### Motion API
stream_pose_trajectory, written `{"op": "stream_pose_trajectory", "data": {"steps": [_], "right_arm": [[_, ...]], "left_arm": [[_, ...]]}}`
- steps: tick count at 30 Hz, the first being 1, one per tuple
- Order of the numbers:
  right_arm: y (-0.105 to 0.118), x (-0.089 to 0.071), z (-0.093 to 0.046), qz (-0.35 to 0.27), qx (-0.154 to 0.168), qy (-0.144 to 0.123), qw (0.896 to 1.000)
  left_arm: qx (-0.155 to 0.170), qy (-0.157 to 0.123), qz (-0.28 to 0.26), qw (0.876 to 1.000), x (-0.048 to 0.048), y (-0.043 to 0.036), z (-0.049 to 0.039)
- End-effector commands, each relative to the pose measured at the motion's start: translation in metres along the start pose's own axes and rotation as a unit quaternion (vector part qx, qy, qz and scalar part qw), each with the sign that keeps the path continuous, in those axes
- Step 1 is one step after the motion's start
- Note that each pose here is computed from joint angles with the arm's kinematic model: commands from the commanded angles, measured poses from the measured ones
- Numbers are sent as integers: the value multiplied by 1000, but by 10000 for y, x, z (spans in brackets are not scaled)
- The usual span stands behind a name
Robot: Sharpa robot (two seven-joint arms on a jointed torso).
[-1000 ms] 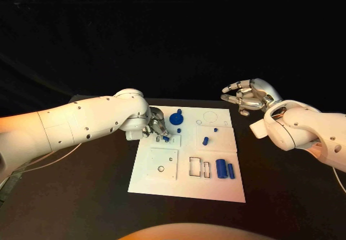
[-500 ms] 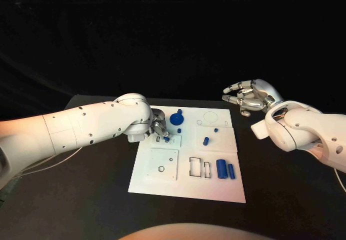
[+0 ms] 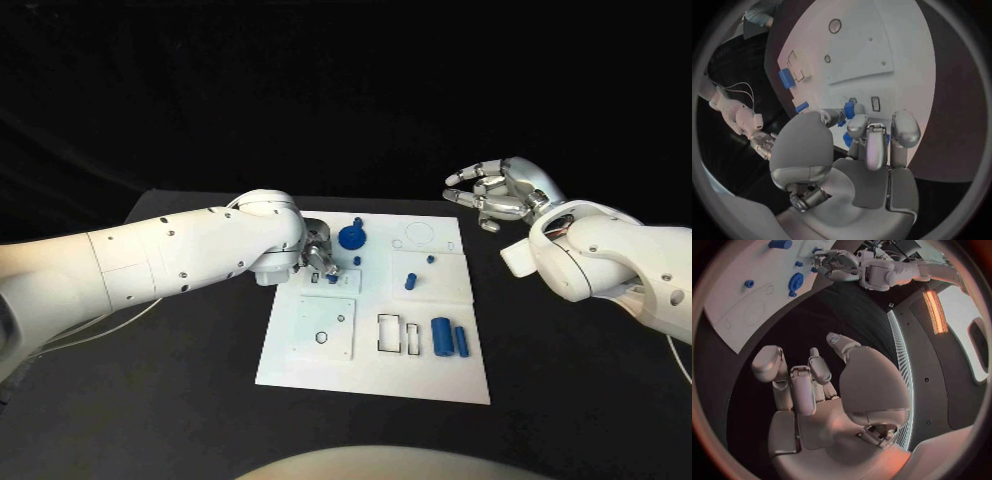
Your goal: Assemble the parts on the task board
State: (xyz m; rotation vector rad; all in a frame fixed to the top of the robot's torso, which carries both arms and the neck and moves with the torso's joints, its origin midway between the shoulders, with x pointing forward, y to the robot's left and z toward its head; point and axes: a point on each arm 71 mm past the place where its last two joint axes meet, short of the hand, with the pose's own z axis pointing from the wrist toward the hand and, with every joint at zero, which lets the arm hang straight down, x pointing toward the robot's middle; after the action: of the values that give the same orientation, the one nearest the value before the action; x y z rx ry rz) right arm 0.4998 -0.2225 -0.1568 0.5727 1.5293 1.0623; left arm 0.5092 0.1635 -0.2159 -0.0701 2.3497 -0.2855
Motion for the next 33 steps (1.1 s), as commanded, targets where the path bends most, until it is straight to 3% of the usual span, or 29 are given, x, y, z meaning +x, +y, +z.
{"op": "stream_pose_trajectory", "data": {"steps": [1, 33], "right_arm": [[7, 13, -2, -1, -6, 8, 1000], [-8, 18, -4, 0, -4, 11, 1000]], "left_arm": [[2, -3, 19, 1000, 11, -17, 5], [-7, 7, 57, 998, 89, -9, -1]]}}
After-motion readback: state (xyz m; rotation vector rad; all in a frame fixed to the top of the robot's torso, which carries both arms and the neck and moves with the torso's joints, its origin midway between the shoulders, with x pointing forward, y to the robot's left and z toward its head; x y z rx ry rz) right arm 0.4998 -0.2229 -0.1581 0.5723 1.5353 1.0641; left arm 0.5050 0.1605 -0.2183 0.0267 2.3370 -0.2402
